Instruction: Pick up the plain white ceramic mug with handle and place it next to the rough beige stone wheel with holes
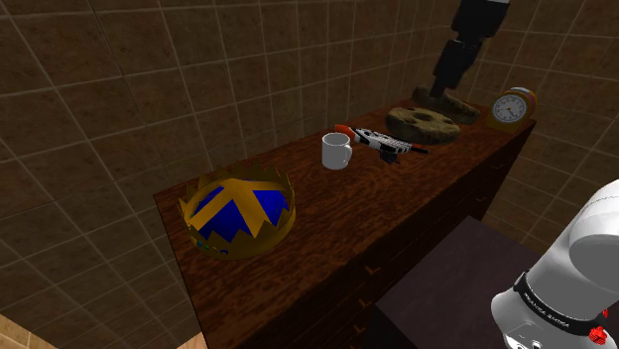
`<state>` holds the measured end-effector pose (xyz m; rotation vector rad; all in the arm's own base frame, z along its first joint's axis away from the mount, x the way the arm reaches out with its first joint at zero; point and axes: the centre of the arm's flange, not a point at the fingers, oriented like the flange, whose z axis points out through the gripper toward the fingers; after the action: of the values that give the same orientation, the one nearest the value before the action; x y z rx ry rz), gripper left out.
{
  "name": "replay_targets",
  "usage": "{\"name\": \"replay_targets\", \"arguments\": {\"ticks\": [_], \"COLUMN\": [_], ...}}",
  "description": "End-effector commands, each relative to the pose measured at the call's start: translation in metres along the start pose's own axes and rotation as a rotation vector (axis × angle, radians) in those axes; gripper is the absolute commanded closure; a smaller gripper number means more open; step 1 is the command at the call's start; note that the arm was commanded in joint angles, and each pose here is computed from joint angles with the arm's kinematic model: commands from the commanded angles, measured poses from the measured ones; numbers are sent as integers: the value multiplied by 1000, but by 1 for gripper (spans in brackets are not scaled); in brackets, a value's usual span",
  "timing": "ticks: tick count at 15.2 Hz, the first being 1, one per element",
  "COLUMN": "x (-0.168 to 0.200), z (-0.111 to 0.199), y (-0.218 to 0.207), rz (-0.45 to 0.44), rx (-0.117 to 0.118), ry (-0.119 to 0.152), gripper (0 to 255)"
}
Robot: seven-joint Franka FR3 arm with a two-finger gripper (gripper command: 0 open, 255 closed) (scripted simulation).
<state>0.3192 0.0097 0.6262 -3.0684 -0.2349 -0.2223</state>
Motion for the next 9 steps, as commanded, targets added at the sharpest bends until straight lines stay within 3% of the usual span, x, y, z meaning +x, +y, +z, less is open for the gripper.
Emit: {"name": "replay_targets", "arguments": {"ticks": [1, 9], "x": [0, 80], "z": [0, 72], "y": [0, 2], "rz": [0, 7], "rx": [0, -15], "ry": [0, -20], "gripper": [0, 0]}}
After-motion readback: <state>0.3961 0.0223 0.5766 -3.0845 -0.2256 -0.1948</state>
